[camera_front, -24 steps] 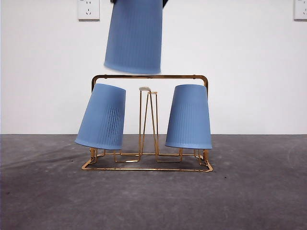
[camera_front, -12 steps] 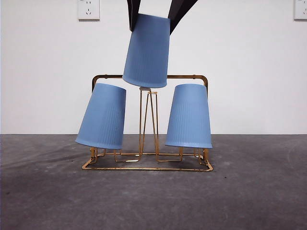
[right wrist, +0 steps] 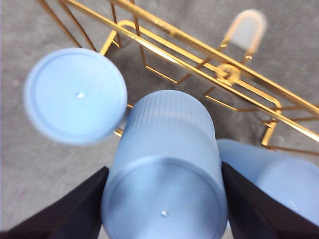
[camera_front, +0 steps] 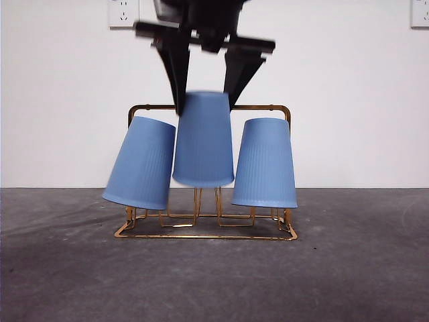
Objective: Pick the top cup and place it on cupholder, pick up the mid cup and place it on cupholder, last pick the bottom cup and place it on cupholder.
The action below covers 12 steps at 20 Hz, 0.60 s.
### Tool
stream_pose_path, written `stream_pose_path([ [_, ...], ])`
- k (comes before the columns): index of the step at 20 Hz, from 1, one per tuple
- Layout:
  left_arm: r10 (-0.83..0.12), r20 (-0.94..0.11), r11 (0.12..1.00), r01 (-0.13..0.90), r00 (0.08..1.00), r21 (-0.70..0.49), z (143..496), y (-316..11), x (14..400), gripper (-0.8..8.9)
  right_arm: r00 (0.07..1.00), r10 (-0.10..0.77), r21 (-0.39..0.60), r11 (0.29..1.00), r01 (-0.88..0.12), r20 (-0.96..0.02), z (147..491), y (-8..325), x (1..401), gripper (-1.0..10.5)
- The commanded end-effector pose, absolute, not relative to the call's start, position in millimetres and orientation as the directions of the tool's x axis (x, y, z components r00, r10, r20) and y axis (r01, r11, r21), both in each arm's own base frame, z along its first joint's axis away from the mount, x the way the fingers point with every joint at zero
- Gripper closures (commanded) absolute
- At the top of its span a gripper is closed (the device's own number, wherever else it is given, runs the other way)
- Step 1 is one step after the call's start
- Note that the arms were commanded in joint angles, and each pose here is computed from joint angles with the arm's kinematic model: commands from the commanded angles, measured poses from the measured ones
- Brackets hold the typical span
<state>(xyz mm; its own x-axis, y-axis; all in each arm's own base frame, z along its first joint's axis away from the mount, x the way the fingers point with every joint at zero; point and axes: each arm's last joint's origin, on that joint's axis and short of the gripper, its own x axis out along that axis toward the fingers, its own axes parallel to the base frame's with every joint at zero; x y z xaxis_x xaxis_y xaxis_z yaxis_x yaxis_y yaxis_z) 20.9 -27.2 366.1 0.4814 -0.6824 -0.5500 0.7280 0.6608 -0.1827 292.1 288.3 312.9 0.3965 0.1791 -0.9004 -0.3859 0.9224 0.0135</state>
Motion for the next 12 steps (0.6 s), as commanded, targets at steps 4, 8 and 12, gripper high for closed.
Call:
stream_pose_path([
  [4, -0.696, -0.536, 0.649, 0.737, 0.478, -0.186, 369, -28, 21, 3.46, 0.392, 0.17, 0.003, 0.921, -0.39, -0.904, 296, 297, 306, 7.6],
  [8, -0.696, -0.536, 0.649, 0.737, 0.478, -0.186, 369, -28, 21, 3.46, 0.394, 0.167, 0.002, 0.922, -0.386, -0.904, 296, 296, 308, 4.7],
  [12, -0.696, -0.536, 0.65, 0.737, 0.478, -0.186, 369, -28, 21, 3.46, 0.403, 0.224, 0.041, 0.91, -0.413, -0.887, 317, 293, 304, 4.6],
])
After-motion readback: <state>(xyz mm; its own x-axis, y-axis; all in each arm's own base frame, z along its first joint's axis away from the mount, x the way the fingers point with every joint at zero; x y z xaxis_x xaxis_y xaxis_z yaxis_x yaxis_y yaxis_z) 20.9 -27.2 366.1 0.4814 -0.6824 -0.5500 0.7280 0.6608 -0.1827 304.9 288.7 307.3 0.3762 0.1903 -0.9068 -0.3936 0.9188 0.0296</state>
